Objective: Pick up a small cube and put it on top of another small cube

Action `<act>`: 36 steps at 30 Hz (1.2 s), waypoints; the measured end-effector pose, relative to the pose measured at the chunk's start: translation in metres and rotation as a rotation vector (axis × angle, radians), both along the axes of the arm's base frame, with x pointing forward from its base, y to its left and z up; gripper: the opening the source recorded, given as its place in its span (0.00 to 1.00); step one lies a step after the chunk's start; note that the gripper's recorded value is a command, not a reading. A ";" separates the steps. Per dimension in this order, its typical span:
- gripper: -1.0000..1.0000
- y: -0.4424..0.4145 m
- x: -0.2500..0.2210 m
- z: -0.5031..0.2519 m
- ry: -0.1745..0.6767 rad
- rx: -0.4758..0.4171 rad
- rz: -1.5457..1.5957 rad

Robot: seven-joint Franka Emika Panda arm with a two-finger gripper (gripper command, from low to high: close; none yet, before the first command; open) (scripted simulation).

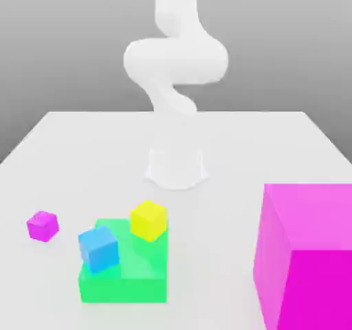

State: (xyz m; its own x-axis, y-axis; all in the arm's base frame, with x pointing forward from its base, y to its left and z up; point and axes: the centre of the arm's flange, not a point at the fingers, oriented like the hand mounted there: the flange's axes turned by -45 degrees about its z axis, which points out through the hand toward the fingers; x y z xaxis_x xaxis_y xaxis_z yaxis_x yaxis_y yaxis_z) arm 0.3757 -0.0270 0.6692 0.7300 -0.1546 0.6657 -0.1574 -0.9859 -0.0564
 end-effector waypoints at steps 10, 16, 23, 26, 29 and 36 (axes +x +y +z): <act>0.50 -0.139 0.042 -0.185 0.220 0.227 -0.610; 0.50 -0.215 0.007 -0.298 0.322 0.377 -0.979; 0.50 -0.271 -0.078 -0.419 0.417 0.573 -1.428; 0.50 -0.278 -0.119 -0.465 0.454 0.661 -1.613; 0.50 -0.276 -0.125 -0.498 0.467 0.683 -1.654; 0.00 -0.275 -0.127 -0.543 0.469 0.684 -1.660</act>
State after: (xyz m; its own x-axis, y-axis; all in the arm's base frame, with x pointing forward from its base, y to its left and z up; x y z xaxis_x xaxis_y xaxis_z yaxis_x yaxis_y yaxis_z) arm 0.2484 -0.3019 0.1259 -0.3487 -0.9372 0.0002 -0.9372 0.3487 -0.0004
